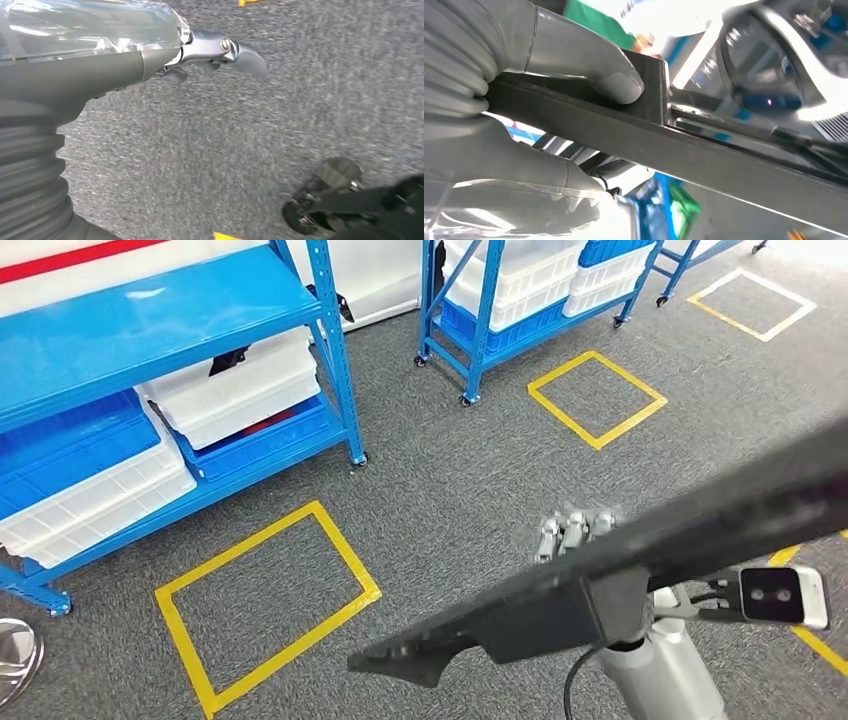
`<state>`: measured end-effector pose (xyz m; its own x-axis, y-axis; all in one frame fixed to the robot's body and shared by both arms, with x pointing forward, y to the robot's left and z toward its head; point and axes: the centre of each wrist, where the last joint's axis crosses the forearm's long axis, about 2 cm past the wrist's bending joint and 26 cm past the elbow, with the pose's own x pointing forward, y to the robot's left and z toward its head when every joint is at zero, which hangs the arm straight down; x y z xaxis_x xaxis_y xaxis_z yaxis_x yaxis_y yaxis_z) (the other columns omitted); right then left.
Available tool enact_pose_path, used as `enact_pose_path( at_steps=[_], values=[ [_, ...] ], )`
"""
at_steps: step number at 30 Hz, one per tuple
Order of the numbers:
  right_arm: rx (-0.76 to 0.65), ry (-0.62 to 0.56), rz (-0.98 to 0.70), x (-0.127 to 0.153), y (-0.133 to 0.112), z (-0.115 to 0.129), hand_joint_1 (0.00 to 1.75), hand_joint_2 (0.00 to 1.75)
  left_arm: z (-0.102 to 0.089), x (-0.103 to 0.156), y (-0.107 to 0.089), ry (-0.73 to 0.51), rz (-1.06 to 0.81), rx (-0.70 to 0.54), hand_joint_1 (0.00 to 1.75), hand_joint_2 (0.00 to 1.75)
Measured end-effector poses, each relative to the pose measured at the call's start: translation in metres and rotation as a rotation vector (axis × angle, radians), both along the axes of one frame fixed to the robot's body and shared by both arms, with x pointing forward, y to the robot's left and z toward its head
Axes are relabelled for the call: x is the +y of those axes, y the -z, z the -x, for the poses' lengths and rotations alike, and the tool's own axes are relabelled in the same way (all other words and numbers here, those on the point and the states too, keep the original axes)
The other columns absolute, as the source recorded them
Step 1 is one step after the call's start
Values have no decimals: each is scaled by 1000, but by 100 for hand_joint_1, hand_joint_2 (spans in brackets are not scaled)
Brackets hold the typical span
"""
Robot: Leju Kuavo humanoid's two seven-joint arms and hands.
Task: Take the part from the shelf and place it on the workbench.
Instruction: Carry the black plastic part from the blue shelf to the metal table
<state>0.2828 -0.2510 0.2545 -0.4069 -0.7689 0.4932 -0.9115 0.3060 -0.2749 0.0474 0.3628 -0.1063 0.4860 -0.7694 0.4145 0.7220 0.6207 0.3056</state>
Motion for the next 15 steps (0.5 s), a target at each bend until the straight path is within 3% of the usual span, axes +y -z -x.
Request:
enact_pose_path(
  at_steps=[9,15],
  values=[
    [17,-13,-25,4,35,53,175,175,8,-1,1,-28,-50,28,0,175],
    [45,66,-138,0,41,67,175,175,8,-1,1,-29,-55,35,0,175]
  ],
)
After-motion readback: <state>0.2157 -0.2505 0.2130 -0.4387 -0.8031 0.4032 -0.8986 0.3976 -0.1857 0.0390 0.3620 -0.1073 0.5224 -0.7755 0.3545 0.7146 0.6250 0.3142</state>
